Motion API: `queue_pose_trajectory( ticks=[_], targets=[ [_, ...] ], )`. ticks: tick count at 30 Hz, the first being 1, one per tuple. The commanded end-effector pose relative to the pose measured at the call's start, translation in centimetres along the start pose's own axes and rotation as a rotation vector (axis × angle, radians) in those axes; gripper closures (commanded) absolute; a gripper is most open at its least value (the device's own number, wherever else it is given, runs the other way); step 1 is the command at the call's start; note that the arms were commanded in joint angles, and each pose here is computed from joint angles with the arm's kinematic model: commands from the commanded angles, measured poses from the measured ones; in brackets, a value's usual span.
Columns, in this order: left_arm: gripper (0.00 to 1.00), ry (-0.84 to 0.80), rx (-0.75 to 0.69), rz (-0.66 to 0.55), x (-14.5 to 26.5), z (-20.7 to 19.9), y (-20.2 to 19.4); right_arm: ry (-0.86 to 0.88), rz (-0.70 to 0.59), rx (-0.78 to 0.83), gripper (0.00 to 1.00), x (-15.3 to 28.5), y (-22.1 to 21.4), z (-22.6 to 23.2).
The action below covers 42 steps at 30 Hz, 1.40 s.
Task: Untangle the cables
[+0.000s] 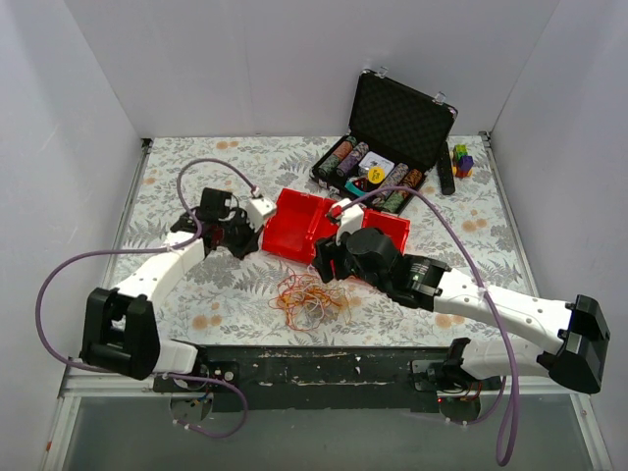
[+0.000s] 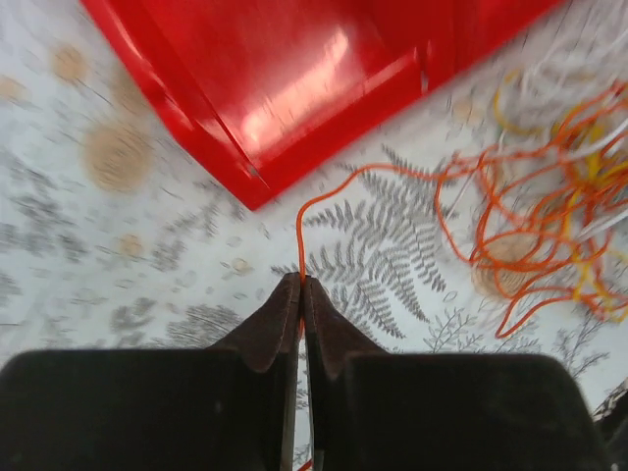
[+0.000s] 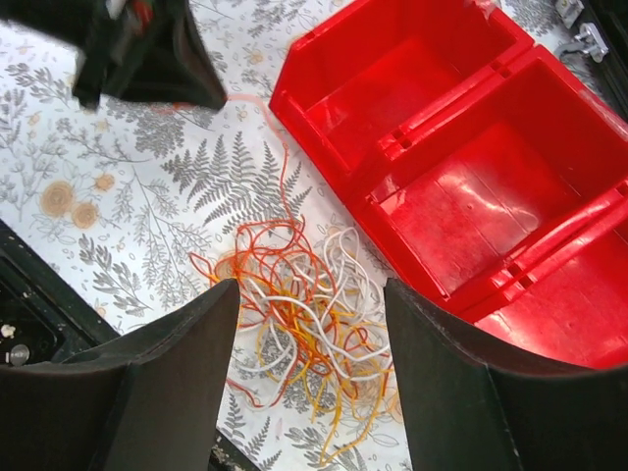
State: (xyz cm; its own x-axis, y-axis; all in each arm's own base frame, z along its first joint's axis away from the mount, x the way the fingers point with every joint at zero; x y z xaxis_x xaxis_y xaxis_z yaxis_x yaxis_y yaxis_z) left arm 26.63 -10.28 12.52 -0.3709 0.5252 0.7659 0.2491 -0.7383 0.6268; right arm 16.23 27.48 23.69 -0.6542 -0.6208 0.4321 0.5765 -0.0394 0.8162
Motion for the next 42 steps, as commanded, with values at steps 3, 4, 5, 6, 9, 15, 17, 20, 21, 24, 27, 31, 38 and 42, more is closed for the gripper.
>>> queue_pose_trajectory(
  ticks=[3,4,5,6,9,15,17,20,21,24,27,31,38,42],
  targets=[
    [1.00,0.128,-0.029,-0.256,7.7,2.2,9.2,0.088,-0.016,-0.007,0.23,-1.6,0.1,1.9],
    [1.00,0.134,-0.023,-0.274,8.4,2.4,9.8,0.091,-0.010,-0.003,0.21,-2.0,0.0,2.1],
    [1.00,0.133,-0.025,-0.289,9.1,2.3,10.5,0.086,-0.003,0.001,0.19,-2.5,-0.3,2.3],
    [1.00,0.129,-0.023,-0.309,9.9,2.2,11.1,0.089,-0.003,0.002,0.17,-2.8,-0.3,2.5],
    [1.00,0.113,-0.021,-0.357,11.7,1.7,12.7,0.127,-0.048,0.000,0.13,-3.3,0.4,3.6],
    [1.00,0.153,-0.029,-0.436,16.3,1.6,15.8,0.169,-0.073,0.018,0.11,-4.5,0.3,4.6],
    [1.00,0.191,-0.038,-0.479,18.3,1.8,17.2,0.164,-0.040,0.027,0.10,-5.2,-0.7,4.6],
    [1.00,0.294,-0.025,-0.550,21.4,2.5,19.3,0.132,0.015,0.027,0.11,-6.1,-2.5,4.1],
    [1.00,0.340,-0.017,-0.584,22.5,2.8,20.0,0.116,0.033,0.027,0.13,-6.2,-3.2,3.7],
    [1.00,0.447,0.005,-0.693,25.7,2.9,21.6,0.079,0.056,0.012,0.15,-6.0,-4.7,2.6],
    [1.00,0.478,0.016,-0.783,27.8,2.5,22.8,0.049,0.064,0.004,0.18,-5.6,-5.6,1.5],
    [1.00,0.490,0.052,-0.831,29.3,2.7,24.0,0.018,0.080,-0.002,0.23,-5.0,-6.5,0.5],
    [1.00,0.600,0.105,-0.952,33.2,3.2,25.9,-0.046,0.117,-0.029,0.32,-4.6,-8.9,-1.6],
    [1.00,0.574,0.109,-1.015,34.8,2.7,27.2,-0.089,0.143,-0.041,0.54,-4.5,-10.1,-2.6]
  ],
)
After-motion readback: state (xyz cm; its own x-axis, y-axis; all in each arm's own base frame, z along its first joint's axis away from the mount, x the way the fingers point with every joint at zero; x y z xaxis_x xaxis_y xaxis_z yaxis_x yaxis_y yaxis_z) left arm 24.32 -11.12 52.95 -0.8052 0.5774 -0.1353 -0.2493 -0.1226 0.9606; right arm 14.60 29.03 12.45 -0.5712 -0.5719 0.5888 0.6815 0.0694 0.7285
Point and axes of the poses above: each gripper's point midway between its finger pads, its own x axis back along the fingers, its own z axis along the line the jaws close on, y = z × x, the point moved 6 cm from there along x, back along the fingers, and after that the axes turned 15 degrees about -x, right-handed, at the moved point
